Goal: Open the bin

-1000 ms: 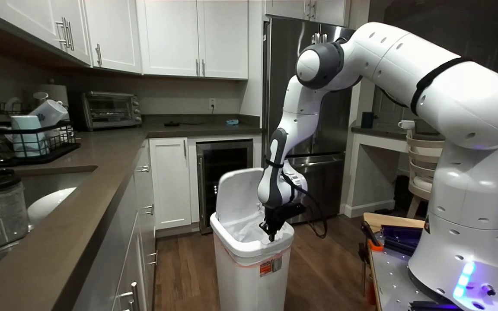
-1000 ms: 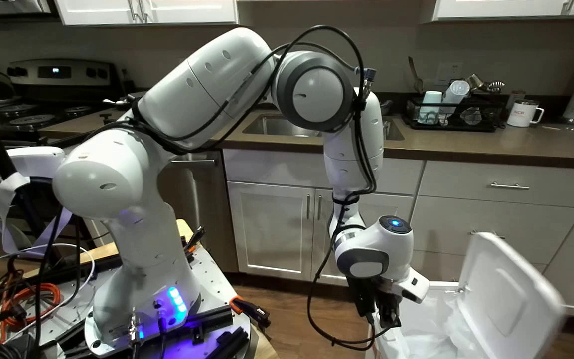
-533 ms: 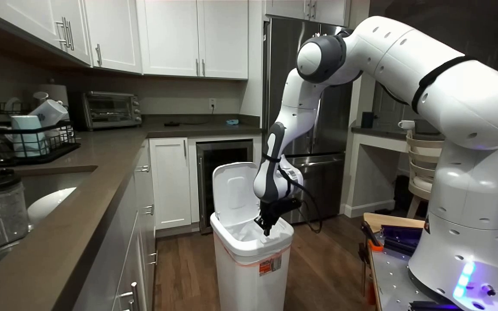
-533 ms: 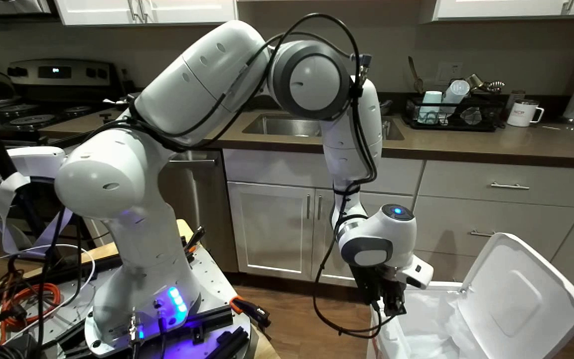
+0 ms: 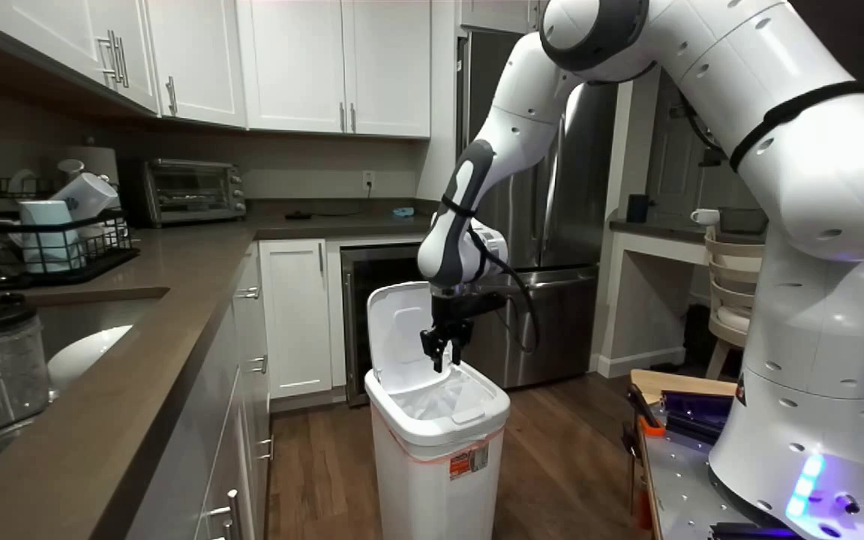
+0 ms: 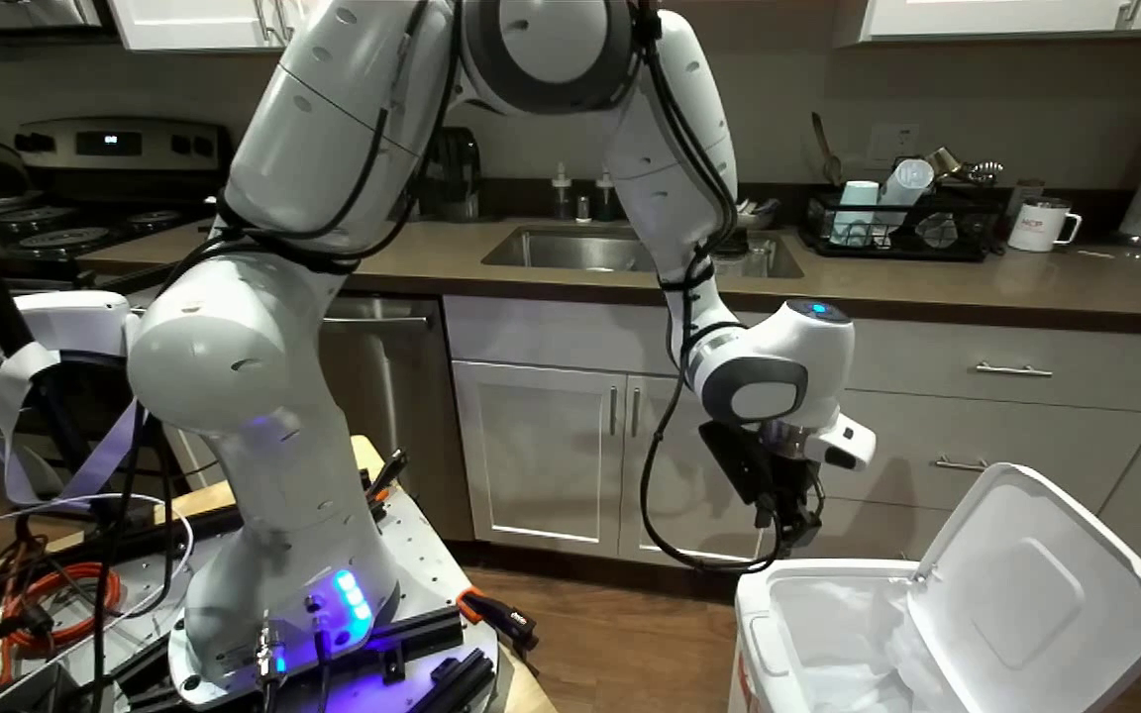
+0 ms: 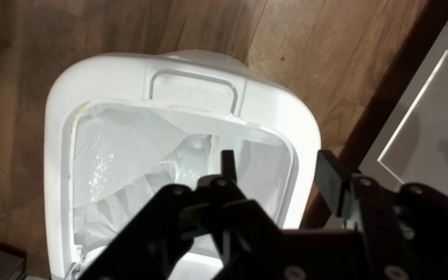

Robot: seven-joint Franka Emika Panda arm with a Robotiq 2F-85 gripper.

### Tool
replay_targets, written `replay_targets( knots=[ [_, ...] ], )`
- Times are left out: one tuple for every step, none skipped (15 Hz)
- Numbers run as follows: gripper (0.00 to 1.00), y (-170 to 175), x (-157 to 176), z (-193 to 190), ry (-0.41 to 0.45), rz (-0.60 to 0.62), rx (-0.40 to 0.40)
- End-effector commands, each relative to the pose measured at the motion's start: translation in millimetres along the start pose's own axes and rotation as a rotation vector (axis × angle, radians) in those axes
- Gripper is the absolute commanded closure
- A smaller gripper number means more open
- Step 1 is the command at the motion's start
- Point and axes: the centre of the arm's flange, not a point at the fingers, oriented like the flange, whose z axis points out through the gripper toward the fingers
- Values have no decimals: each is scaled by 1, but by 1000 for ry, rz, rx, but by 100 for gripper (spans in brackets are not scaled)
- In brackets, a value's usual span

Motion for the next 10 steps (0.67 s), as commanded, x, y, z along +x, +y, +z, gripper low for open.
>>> replay_targets(
  knots=[
    [13, -7, -17, -55, -72, 2, -4],
    [6, -9, -18, -66, -87, 0, -2],
    [2, -10, -20, -74, -100, -2, 2],
    [0, -11, -23, -83, -115, 0, 5],
    [0, -11, -24, -90, -126, 1, 8],
    [0, -12, -27, -97, -142, 2, 15],
    [0, -12, -30, -102, -162, -3, 21],
    [0, -13, -36, -105, -185, -6, 26],
    [0, -12, -18, -89, -153, -16, 24],
    [0, -13, -21, -93, -165, -16, 27]
  ],
)
